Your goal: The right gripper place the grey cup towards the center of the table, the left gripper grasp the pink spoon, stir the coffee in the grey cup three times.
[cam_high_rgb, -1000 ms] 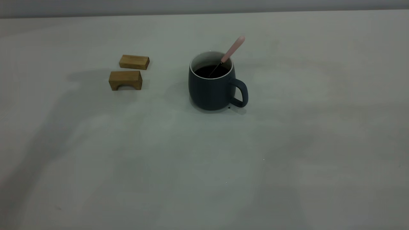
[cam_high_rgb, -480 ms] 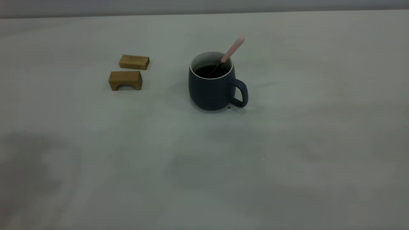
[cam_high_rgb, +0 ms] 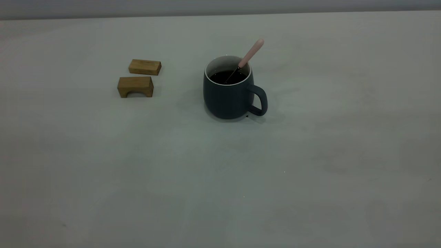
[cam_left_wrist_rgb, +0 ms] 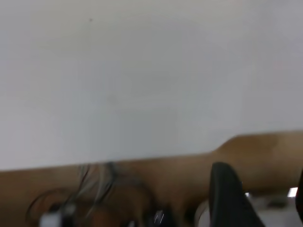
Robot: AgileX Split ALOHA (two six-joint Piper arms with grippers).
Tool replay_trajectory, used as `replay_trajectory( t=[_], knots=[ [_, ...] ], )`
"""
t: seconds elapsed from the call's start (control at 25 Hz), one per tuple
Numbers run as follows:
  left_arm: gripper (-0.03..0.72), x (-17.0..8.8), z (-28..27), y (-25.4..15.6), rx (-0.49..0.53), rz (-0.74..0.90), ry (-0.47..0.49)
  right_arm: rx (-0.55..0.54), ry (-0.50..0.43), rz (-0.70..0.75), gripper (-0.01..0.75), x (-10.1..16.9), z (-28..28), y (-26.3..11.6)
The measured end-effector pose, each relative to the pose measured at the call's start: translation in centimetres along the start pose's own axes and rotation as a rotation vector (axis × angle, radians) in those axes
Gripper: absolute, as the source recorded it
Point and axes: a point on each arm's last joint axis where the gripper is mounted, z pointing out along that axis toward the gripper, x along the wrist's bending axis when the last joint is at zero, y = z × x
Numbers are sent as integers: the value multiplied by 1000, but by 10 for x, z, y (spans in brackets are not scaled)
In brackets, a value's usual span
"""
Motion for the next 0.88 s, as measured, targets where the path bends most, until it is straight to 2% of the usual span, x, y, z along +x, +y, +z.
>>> replay_trajectory(
  t=[0.24,0.48,0.88],
  knots=[
    [416,0,0,-41,-154,-18,-7,0,0,0,591,0,0,0],
    [414,1,-5,-62,-285,-13,-12,0,0,0,591,0,0,0],
    [414,1,-5,-62,-290,-13,-12,0,1,0,591,0,0,0]
  ],
)
